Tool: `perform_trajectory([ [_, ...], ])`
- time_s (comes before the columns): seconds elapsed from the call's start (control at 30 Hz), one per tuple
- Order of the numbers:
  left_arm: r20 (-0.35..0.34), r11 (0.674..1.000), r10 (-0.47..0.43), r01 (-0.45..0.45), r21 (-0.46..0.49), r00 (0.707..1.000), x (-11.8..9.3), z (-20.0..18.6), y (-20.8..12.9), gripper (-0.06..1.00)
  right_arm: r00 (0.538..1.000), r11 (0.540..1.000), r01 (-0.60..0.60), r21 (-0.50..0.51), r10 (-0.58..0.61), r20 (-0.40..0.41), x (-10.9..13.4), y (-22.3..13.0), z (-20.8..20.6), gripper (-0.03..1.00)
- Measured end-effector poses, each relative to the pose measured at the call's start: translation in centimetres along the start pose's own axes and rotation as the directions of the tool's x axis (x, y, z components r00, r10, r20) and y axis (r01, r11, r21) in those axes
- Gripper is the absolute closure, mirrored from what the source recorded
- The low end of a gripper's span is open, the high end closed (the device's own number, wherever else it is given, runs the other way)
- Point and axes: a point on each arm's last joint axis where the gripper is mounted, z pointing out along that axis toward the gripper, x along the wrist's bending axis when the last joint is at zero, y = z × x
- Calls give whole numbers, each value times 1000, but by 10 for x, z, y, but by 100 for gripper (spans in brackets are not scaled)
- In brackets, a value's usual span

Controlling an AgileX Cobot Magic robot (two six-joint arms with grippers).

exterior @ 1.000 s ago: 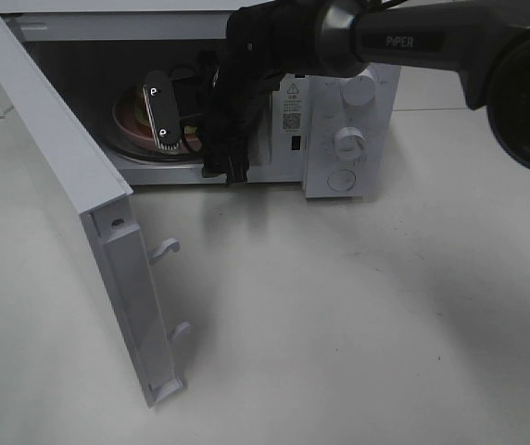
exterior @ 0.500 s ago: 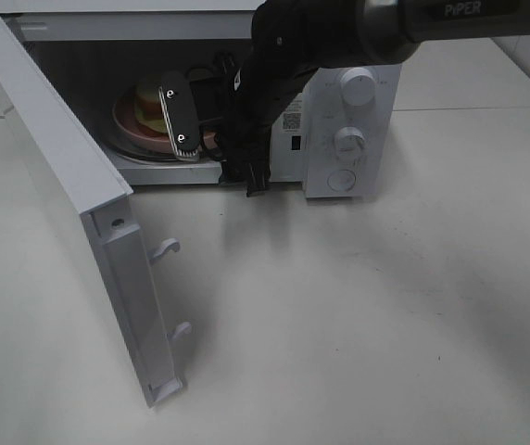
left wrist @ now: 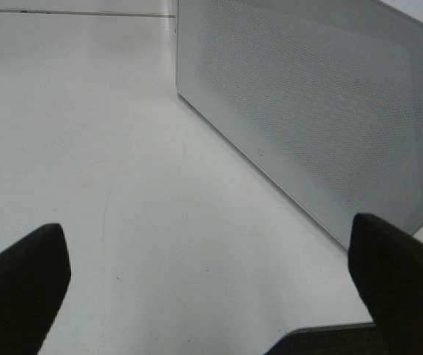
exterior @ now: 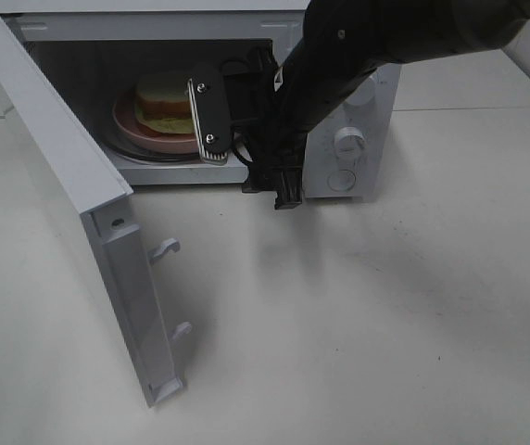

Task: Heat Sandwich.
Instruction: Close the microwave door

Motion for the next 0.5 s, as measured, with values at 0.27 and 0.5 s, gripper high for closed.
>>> perform_trajectory([
  [0.27, 0, 1000, 0, 0, 0, 1000, 0, 0, 0, -1, 999, 999, -39, -4, 39, 8, 16, -6, -27, 20],
  [0.5, 0, 1000, 0, 0, 0, 1000, 0, 0, 0, -1, 994, 994, -106, -1, 106, 1, 39, -15, -56, 20],
])
